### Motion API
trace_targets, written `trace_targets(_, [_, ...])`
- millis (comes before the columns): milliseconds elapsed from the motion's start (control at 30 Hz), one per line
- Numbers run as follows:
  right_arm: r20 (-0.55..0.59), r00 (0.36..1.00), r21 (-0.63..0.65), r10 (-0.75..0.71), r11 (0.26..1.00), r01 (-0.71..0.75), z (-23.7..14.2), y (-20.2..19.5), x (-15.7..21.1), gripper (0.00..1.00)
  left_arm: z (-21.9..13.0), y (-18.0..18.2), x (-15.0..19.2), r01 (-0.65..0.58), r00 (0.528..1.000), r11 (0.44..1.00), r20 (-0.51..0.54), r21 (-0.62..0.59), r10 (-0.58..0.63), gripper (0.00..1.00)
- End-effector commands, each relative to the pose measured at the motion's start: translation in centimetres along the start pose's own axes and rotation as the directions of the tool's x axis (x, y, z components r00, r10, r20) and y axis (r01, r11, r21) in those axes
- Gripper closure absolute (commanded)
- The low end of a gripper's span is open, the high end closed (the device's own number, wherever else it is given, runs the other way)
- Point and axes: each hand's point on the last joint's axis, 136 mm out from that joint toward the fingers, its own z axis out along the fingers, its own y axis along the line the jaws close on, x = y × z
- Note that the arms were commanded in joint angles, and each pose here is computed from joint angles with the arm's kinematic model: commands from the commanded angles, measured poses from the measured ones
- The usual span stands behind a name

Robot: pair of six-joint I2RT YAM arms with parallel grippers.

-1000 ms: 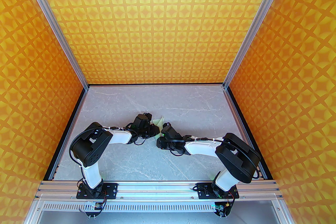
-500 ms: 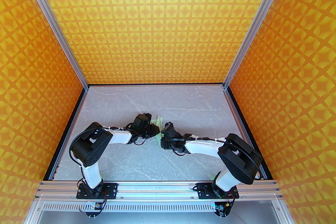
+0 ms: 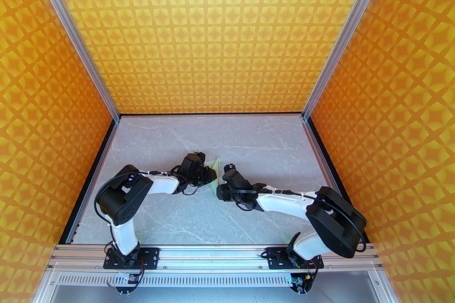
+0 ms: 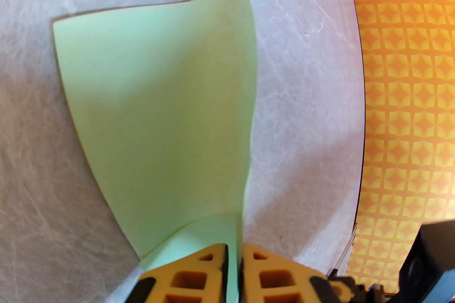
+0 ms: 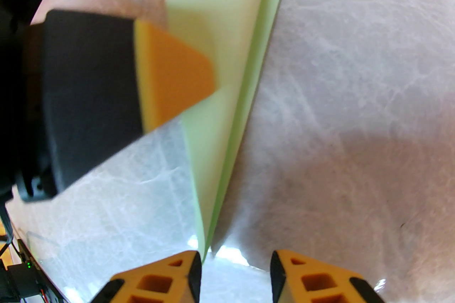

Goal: Fold a paper plane with a square sheet of paper (fold left side to right side)

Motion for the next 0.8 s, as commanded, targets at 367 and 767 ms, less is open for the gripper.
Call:
trace_targets(367, [-0.015,0.998,0.022,-0.058,0.998,0.059,1.7,1.2,0.3,0.60,0.5,0.1,-0.9,-0.012,1.000,1.000,0.001,-0.004,0.012,0.85])
trace_targets(767, [0.099,0.995,-0.044,0.004,0.999,0.000,-1.8,1.0,-0.6,0.62,1.0,0.0,-0.8,-0.019,1.000,1.000,-0.014,0.007,0.019,0.85])
